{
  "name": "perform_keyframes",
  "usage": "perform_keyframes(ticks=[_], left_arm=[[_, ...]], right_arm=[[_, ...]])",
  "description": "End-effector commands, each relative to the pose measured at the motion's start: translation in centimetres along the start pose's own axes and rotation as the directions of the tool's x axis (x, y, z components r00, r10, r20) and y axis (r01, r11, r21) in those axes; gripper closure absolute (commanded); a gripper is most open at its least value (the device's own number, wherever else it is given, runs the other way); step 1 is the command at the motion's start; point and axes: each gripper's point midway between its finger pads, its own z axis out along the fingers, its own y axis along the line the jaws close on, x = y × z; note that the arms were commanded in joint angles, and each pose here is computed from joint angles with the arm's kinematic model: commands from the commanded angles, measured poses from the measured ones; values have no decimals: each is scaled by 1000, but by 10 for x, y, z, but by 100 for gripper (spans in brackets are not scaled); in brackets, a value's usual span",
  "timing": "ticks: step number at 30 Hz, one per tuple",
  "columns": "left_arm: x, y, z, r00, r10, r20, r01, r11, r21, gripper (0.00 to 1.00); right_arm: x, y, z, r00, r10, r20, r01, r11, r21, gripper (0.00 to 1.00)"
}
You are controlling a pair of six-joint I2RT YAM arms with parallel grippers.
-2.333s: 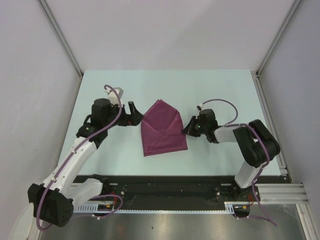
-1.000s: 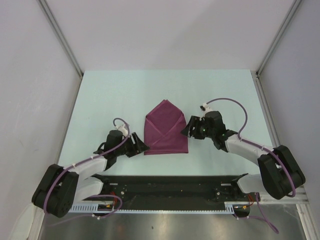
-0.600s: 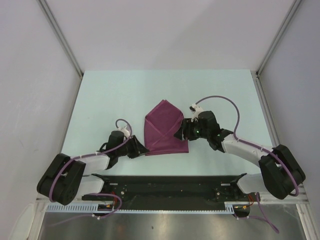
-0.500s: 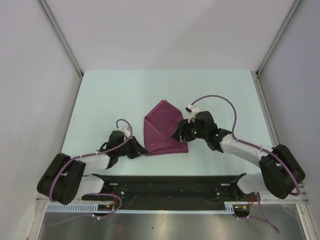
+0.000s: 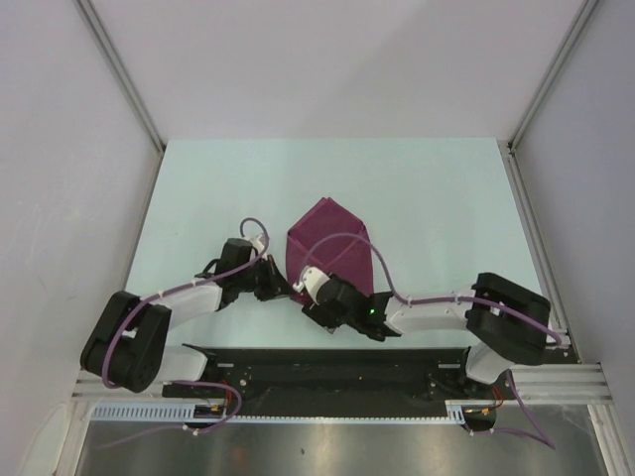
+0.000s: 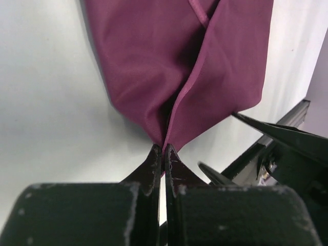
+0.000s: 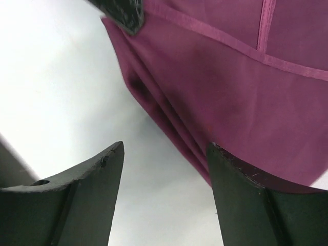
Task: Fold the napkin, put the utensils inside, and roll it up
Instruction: Roll the napkin with the utensil
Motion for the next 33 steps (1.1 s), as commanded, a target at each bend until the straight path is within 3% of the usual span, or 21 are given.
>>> perform_keyframes(ticks=[1,4,14,26,27,30,31,33], left_arm=[[3,-6,0,997,-20,-73,25,998,59,100],[2,-6,-1,997,-25,-74,29,998,59,100],[-1,-7,-5,995,-21,-93,26,999,44,100],[-7,-6,-6,995,-8,-97,11,1000,29,100],[-7,-6,-6,995,-7,-97,10,1000,30,100],[-10,-6,-8,997,6,-78,-4,1000,23,73],[-13,-4,-9,998,9,-58,-9,1000,4,59],[-19,-5,-15,1000,25,-10,-25,1000,-10,44]], right_arm=[[-28,-19,8,981,-182,64,161,955,251,29],[-29,-21,15,971,-235,52,206,922,327,29],[-13,4,35,932,-362,-14,351,895,276,33],[17,10,48,908,-408,-98,419,894,160,78],[18,10,48,905,-412,-105,424,894,146,86],[18,18,49,901,-420,-109,428,901,70,100],[16,25,48,905,-415,-98,419,908,23,100],[14,30,46,915,-390,-102,388,921,-46,100]])
